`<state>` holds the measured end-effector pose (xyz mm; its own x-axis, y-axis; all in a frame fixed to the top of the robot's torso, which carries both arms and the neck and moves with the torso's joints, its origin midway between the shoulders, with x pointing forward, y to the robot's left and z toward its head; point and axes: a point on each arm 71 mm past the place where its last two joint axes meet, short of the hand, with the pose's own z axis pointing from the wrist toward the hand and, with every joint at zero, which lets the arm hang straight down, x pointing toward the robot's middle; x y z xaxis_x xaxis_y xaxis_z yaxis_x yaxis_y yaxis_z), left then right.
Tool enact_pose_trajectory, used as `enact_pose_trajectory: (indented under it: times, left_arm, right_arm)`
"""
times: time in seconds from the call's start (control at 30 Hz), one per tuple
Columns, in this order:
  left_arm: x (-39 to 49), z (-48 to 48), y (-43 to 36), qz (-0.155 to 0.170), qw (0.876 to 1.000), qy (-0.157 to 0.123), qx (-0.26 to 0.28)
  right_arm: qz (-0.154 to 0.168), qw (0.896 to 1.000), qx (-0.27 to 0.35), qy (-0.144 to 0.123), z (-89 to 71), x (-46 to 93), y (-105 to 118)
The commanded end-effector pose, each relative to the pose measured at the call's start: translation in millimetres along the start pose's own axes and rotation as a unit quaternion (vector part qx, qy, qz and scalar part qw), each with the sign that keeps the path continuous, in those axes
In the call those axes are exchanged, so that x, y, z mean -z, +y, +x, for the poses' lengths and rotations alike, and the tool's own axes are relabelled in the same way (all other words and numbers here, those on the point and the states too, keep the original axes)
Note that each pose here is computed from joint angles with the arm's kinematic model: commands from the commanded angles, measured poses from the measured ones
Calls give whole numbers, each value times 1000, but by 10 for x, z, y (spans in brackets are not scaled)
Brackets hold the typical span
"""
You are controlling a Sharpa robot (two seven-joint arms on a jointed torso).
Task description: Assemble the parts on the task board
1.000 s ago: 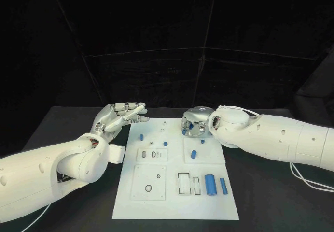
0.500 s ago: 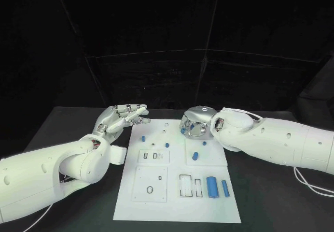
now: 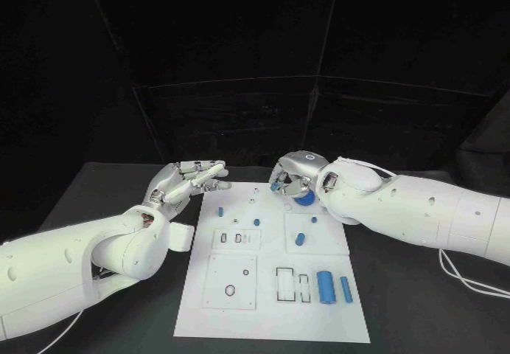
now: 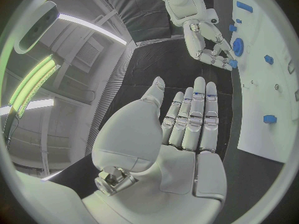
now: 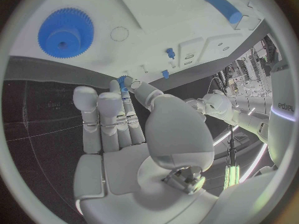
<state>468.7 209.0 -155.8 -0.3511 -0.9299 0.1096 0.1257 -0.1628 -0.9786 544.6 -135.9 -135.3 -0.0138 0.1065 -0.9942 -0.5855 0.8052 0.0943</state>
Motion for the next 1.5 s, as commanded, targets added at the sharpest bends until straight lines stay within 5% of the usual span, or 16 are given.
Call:
enact_pose_trajectory:
  times: [0.03, 0.57, 1.5]
  left_arm:
    - [-8, 20, -8, 0, 1000, 7, 9]
    - [-10, 24, 3, -7, 1000, 1, 17]
    - [-19, 20, -6, -7, 1000, 0, 16]
  right_arm:
    - [10, 1000, -2, -22, -41, -43, 4]
    - [6, 1000, -7, -9, 4, -273, 84]
    - [10, 999, -4, 30, 77, -371, 177]
